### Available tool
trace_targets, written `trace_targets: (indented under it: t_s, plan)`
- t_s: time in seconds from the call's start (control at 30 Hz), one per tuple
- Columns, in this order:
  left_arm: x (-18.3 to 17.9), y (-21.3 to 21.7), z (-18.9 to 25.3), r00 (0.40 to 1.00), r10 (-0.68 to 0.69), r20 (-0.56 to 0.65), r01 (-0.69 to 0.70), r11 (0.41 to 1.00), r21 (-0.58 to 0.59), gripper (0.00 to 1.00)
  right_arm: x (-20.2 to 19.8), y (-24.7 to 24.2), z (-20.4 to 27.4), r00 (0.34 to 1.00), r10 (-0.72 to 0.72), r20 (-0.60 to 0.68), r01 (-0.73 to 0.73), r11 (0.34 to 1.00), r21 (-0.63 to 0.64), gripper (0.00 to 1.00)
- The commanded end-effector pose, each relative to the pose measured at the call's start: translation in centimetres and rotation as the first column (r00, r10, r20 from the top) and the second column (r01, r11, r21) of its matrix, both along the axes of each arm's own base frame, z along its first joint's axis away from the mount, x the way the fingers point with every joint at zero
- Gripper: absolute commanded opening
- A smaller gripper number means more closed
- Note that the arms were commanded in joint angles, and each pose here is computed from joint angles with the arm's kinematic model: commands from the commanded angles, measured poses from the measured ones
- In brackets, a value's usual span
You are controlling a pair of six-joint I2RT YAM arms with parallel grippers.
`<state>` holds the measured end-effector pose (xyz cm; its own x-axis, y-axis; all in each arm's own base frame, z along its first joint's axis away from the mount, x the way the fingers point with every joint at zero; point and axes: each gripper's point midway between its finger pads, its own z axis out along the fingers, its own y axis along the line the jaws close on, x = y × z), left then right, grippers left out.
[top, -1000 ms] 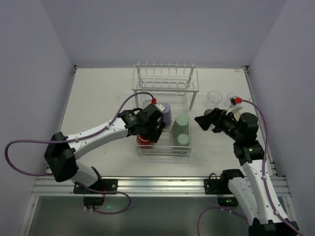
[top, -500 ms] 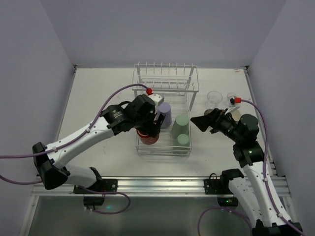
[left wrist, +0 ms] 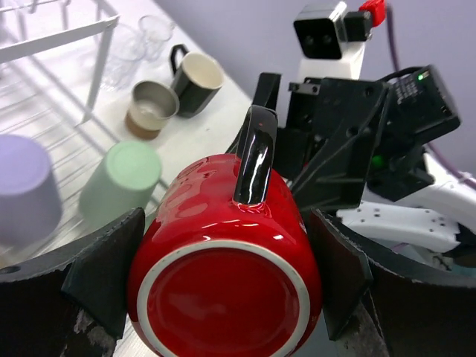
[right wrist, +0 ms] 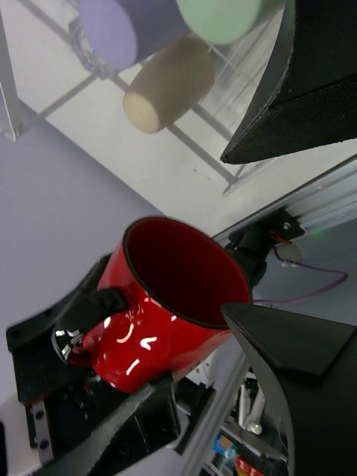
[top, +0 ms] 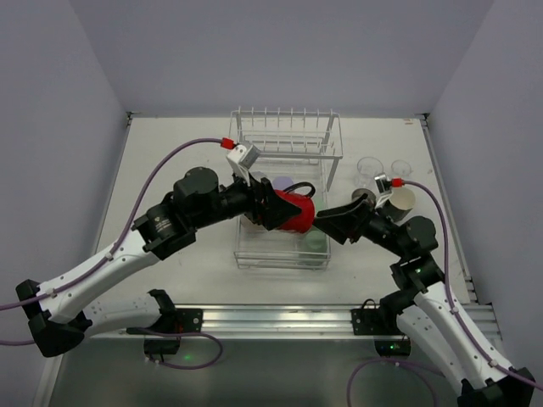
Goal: Unload the cups from the dish rack
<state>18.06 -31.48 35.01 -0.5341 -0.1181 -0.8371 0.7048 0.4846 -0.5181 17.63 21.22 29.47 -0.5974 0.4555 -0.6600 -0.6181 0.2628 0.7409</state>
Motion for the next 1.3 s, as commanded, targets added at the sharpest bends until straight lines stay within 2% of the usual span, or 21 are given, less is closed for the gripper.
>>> trace_targets:
  t_s: [0.0,0.23,0.33,0.43,0.47,0.53,0.6,0.63,0.8,1.03,1.13,1.27]
  plan:
    - [-0.7,-2.6,5.2,0.992,-0.09,0.089,0.11,0.96,-0.258,0.13,-1.7,1.0,3.4,0.989,0.08,0.12,-0.091,0.992,0.083,0.77]
    - [-0.7,-3.6,5.1,0.988,-0.104,0.112,0.135,0.935,-0.328,0.13,-3.1,1.8,5.1,0.972,0.151,0.182,-0.176,0.976,0.127,0.74]
    - [-0.3,-3.6,4.7,0.99,-0.09,0.106,0.121,0.932,-0.343,0.13,-3.9,1.9,5.6,0.963,0.173,0.209,-0.205,0.968,0.144,0.68]
    - [-0.1,-3.1,5.5,0.99,-0.058,0.131,0.102,0.928,-0.358,0.12,-3.3,1.6,4.7,0.977,0.124,0.175,-0.146,0.982,0.122,0.68]
    - [0.0,-2.8,6.0,0.988,-0.041,0.146,0.092,0.928,-0.36,0.12,-2.5,0.9,3.9,0.987,0.051,0.155,-0.066,0.993,0.095,0.68]
    - [-0.1,-2.1,6.9,0.986,-0.019,0.167,0.08,0.927,-0.367,0.11,-1.7,0.2,3.1,0.987,-0.028,0.156,0.02,0.999,0.049,0.71]
    - [0.0,-1.0,7.8,0.982,0.025,0.185,0.049,0.923,-0.381,0.1,-1.2,-0.5,2.3,0.989,-0.083,0.122,0.081,0.997,0.017,0.78]
    - [0.0,-0.8,8.0,0.981,0.036,0.188,0.039,0.923,-0.383,0.09,-1.0,-0.8,1.1,0.991,-0.099,0.089,0.102,0.994,-0.028,0.8]
    - [0.1,0.1,7.8,0.979,0.073,0.192,0.007,0.923,-0.386,0.08,-0.3,-1.3,0.5,0.986,-0.146,0.08,0.152,0.986,-0.072,0.88]
    - [0.4,0.0,6.5,0.98,0.077,0.182,-0.004,0.929,-0.369,0.08,-3.9,-1.0,4.8,0.955,-0.028,0.297,0.023,1.0,0.019,0.81]
    - [0.4,-0.7,5.7,0.985,0.049,0.168,0.016,0.931,-0.365,0.08,-5.6,-0.3,6.3,0.933,0.063,0.354,-0.08,0.996,0.032,0.83]
    - [0.0,-1.7,5.0,0.987,0.002,0.158,0.06,0.92,-0.387,0.08,-5.6,0.5,6.8,0.931,0.115,0.347,-0.141,0.989,0.05,0.86]
